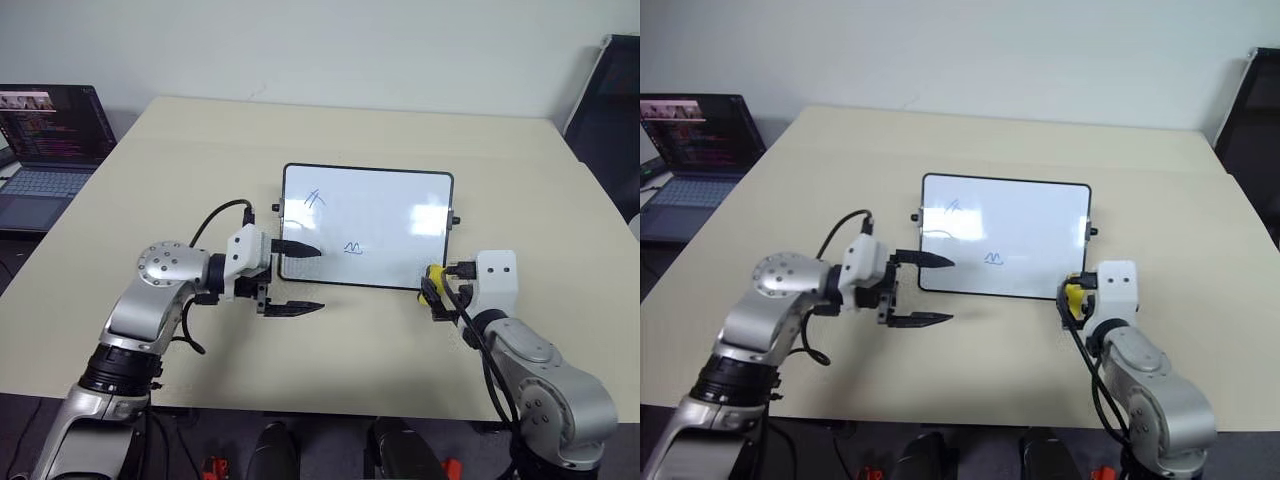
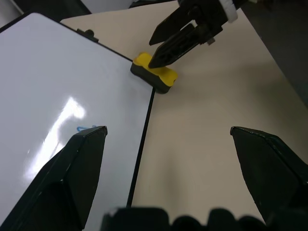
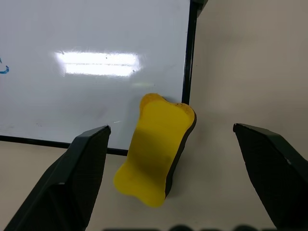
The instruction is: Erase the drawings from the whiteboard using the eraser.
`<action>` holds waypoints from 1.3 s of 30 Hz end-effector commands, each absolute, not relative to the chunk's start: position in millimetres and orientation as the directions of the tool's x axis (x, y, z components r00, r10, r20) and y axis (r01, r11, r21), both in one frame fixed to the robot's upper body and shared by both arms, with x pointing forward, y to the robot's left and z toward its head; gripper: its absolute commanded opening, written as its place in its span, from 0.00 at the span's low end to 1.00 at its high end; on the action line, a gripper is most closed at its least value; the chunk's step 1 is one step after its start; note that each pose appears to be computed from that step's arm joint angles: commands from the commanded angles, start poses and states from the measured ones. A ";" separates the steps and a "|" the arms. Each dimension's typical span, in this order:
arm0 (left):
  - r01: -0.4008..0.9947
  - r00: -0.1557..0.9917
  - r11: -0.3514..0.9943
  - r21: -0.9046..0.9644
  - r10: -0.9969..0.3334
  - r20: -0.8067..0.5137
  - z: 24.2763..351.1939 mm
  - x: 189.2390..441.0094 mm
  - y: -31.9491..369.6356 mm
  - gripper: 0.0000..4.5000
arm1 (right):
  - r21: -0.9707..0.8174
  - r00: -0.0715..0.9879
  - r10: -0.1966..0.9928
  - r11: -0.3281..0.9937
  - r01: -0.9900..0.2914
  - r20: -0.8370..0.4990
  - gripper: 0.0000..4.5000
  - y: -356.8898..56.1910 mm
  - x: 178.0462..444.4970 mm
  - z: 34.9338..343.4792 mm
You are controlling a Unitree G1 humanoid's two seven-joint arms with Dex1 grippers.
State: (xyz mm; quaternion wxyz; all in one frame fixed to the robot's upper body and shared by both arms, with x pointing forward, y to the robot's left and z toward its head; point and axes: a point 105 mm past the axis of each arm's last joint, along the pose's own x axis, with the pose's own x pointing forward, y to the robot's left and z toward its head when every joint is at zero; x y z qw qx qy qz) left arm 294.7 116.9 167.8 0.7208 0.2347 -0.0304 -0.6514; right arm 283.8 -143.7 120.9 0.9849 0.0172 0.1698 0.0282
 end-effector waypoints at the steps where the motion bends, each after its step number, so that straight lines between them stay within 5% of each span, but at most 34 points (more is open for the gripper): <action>1: 0.906 0.146 0.027 0.422 -0.957 -0.252 177.2 295.9 114.5 1.00 | 0.060 0.953 0.045 0.998 -0.029 -0.300 1.00 -140.7 289.5 126.4; 10: 0.900 0.169 0.046 0.434 -0.953 -0.250 188.3 293.2 109.0 1.00 | 0.098 0.947 0.027 0.995 0.005 -0.321 0.96 -142.0 295.4 113.5; 20: 0.911 0.214 0.096 0.401 -0.941 -0.263 182.3 291.5 118.4 1.00 | 0.099 0.952 0.024 0.995 0.006 -0.304 0.27 -146.4 293.7 116.6; 29: 0.922 0.309 0.222 0.317 -0.916 -0.257 173.1 286.4 139.6 1.00 | 0.019 0.967 0.065 0.998 -0.062 -0.247 0.25 -151.9 290.8 133.0; 33: 0.930 0.354 0.300 0.212 -0.888 -0.295 159.0 271.0 161.2 1.00 | -0.232 0.941 0.290 0.917 -0.325 -0.172 0.24 -148.6 278.5 157.9; 39: 0.913 0.404 0.353 0.206 -0.852 -0.331 154.7 263.8 173.4 1.00 | -0.333 0.870 0.466 0.805 -0.492 -0.159 0.24 -137.1 270.3 174.1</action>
